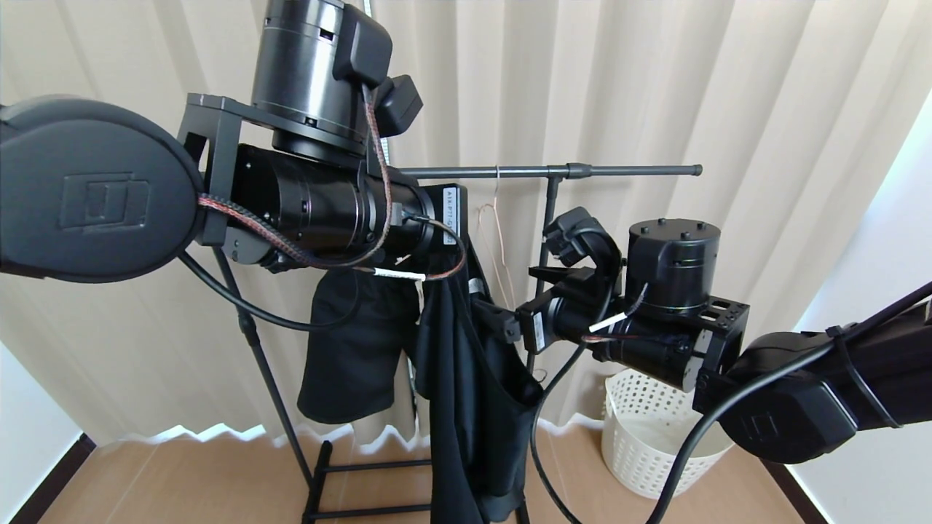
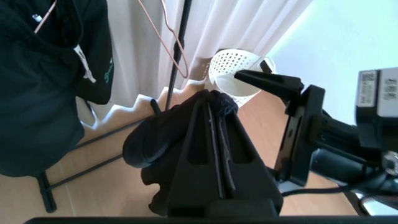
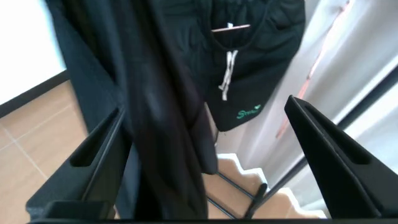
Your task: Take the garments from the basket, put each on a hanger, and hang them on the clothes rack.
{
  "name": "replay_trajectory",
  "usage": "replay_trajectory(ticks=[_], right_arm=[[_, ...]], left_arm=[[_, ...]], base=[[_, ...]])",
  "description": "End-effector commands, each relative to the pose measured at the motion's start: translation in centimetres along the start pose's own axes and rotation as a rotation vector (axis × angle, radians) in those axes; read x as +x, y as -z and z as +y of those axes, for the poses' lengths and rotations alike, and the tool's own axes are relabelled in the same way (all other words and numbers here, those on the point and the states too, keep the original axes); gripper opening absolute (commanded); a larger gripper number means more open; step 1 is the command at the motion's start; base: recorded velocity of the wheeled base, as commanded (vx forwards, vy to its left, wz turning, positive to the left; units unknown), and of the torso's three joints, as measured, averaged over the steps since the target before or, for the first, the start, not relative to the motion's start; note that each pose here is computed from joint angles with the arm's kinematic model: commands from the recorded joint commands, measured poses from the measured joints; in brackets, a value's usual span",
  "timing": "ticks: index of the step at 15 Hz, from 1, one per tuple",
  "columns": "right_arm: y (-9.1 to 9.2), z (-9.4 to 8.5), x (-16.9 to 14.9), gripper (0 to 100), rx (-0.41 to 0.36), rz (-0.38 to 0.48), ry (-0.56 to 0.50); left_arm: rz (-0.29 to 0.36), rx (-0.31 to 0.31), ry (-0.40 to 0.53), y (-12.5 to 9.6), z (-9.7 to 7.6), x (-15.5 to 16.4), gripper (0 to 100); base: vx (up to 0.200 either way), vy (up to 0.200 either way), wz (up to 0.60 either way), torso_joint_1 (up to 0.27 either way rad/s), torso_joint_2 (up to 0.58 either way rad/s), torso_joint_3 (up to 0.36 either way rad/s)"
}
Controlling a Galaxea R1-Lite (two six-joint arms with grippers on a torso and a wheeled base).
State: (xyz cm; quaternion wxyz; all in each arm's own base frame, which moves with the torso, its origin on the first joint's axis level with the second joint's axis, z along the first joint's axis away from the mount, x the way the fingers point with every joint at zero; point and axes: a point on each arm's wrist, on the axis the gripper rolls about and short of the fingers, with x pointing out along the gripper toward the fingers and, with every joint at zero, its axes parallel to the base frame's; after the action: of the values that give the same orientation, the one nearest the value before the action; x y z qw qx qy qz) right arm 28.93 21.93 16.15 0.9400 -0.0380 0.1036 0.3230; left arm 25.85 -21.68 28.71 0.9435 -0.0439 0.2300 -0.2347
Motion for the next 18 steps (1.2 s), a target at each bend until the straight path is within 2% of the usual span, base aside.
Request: replay_trajectory(ticks=[1, 11, 13, 14, 16, 18], right_arm=[[0.4, -0.7, 0.2, 100, -0.017, 0.012, 0.018], [2.7, -2.8, 1.0, 100, -0.152, 0.126, 0.064], [3.0, -2.9, 1.2, 100, -0.153, 0.131, 0.066], [2.9, -2.9, 1.3, 0, -0.151, 0.125, 0.067], [2.7, -3.0, 1.2, 0, -0.151, 0.119, 0.072], [2.3, -4.1, 0.9, 0, -0.146, 0.107, 0.111]], left_arm=[[-0.012, 0.003, 0.004, -0.2, 0.1, -0.8, 0], [-0.027, 0.004, 0.002, -0.4, 0.3, -1.6, 0], [-0.024, 0.005, 0.001, -0.4, 0.4, -1.6, 0], [-0.015, 0.006, -0.002, -0.1, 0.4, -1.5, 0], [-0.009, 0.007, -0.003, 0.0, 0.4, -1.4, 0], [0.002, 0.013, -0.008, 0.3, 0.5, -1.2, 0]], base=[[0.0, 0.0, 0.0, 0.0, 0.0, 0.0], [0.0, 0.0, 0.0, 0.0, 0.0, 0.0], [0.0, 0.0, 0.0, 0.0, 0.0, 0.0], [0.0, 0.0, 0.0, 0.0, 0.0, 0.0], [0.0, 0.0, 0.0, 0.0, 0.0, 0.0], [0.0, 0.0, 0.0, 0.0, 0.0, 0.0]])
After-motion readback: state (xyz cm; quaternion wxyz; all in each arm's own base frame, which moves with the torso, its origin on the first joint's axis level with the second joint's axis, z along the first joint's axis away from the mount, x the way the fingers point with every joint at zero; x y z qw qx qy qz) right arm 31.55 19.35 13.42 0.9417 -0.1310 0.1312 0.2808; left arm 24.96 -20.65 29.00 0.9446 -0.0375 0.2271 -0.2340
